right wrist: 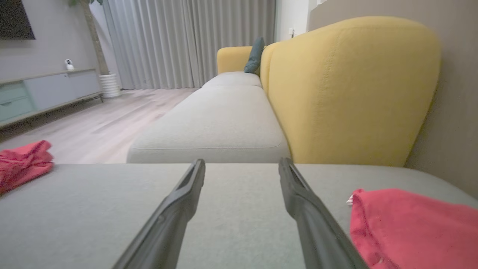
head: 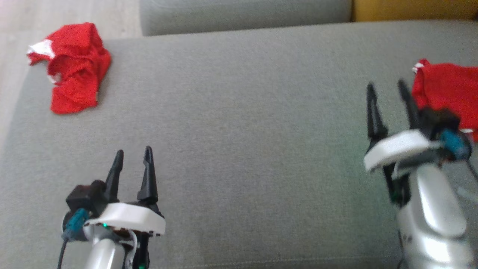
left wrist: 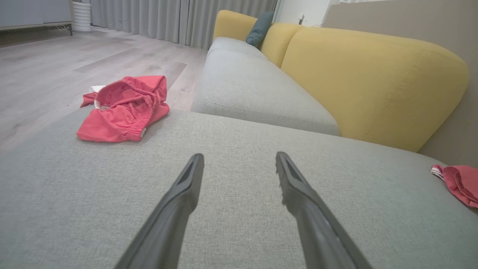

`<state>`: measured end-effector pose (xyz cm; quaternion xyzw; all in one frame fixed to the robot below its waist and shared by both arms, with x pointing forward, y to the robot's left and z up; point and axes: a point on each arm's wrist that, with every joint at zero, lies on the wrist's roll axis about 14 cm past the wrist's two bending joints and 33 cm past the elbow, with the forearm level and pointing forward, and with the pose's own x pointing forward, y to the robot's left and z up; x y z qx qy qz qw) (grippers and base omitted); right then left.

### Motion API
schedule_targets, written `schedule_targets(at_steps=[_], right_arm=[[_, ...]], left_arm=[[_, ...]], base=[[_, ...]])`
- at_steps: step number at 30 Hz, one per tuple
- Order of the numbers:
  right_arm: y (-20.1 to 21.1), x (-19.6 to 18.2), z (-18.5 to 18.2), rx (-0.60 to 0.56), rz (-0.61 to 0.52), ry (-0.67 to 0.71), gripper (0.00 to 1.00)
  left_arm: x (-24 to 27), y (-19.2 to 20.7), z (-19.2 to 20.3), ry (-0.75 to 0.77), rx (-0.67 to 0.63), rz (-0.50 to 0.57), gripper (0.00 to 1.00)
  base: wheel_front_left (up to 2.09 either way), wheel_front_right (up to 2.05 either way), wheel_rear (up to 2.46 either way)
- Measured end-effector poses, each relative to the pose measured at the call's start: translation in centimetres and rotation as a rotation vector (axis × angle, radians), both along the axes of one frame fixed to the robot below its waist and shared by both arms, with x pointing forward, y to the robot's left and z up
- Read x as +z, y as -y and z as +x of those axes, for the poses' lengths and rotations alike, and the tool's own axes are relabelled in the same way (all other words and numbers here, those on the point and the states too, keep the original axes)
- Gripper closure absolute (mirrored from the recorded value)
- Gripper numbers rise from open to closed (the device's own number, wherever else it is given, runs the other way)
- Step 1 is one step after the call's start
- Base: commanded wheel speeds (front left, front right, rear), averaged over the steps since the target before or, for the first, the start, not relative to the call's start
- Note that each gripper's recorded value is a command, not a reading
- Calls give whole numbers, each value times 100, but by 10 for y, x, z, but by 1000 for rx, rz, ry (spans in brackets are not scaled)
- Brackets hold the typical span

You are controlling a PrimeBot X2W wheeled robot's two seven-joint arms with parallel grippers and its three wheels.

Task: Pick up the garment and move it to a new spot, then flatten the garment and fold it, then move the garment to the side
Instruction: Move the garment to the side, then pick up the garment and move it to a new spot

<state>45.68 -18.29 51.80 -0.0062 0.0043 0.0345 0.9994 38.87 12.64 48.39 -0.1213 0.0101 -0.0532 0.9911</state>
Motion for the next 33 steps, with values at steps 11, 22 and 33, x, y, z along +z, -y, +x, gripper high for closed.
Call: schedule_targets(at_steps=[11,22,33], right_arm=[[-36,-25,-65,79,153,-36,0],[-41,-24,-81,93,155,-28,0],[-40,-31,-86,90,153,-53,0]], left_arm=[[1,-16,-34,1,55,-9,0],[-1,-11,-41,-2,36,-1,0],[-4,-12,-46,-9,35,-2,0]], base=[[0,0,0],[0,0,0],[0,0,0]])
